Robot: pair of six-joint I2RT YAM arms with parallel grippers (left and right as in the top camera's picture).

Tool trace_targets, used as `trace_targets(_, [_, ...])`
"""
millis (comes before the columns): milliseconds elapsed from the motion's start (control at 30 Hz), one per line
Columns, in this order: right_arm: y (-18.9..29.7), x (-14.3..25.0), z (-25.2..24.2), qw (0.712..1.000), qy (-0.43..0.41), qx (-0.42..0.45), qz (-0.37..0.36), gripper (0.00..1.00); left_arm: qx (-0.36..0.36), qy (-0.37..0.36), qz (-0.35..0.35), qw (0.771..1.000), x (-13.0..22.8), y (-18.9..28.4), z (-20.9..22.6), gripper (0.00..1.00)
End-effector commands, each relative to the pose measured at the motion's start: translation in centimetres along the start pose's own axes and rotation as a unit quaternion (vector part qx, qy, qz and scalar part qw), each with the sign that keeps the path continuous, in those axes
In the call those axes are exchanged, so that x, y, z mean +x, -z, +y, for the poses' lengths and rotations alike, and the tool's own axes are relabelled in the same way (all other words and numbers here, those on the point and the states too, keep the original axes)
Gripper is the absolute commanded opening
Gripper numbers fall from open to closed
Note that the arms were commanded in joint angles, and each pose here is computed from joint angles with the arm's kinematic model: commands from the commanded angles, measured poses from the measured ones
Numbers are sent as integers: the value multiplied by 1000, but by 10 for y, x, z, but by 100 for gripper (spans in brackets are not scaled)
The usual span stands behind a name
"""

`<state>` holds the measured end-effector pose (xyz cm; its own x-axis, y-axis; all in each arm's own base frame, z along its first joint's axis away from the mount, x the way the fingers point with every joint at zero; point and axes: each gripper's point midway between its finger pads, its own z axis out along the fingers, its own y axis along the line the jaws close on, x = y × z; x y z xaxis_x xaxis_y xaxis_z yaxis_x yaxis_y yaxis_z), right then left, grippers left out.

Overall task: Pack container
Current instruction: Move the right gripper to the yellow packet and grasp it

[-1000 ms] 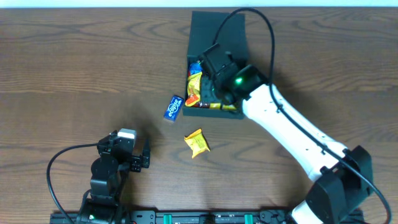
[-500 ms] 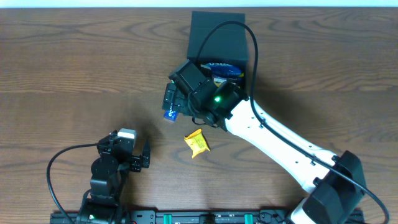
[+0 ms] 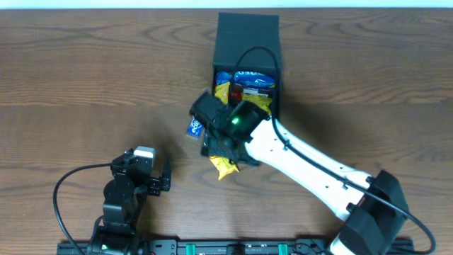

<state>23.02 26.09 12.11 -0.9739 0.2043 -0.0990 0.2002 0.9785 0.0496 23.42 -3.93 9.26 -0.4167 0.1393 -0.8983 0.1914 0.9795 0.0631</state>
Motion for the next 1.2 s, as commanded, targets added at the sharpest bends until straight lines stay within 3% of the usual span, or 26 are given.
trace_targets(0, [1, -14, -12, 994, 86, 48, -51, 94, -6, -5, 15, 1000, 14, -3, 2, 96])
trace_targets(167, [1, -12, -6, 965, 254, 50, -48, 98, -6, -5, 15, 1000, 14, -3, 2, 96])
trace_targets(367, [-12, -3, 5, 895, 445, 21, -28, 99, -6, -5, 15, 1000, 14, -3, 2, 95])
trace_targets(567, [-44, 13, 22, 851, 522, -62, -12, 99, -6, -5, 15, 1000, 14, -3, 2, 95])
trace_targets(700, [-59, 9, 11, 855, 515, -57, -7, 99, -6, -5, 15, 1000, 14, -3, 2, 95])
trace_targets(900, [-68, 13, 1, 901, 430, -49, 11, 99, -6, -5, 15, 1000, 14, -3, 2, 95])
trace_targets(1167, [-88, 27, 6, 902, 421, -93, 23, 99, -6, -5, 15, 1000, 14, -3, 2, 95])
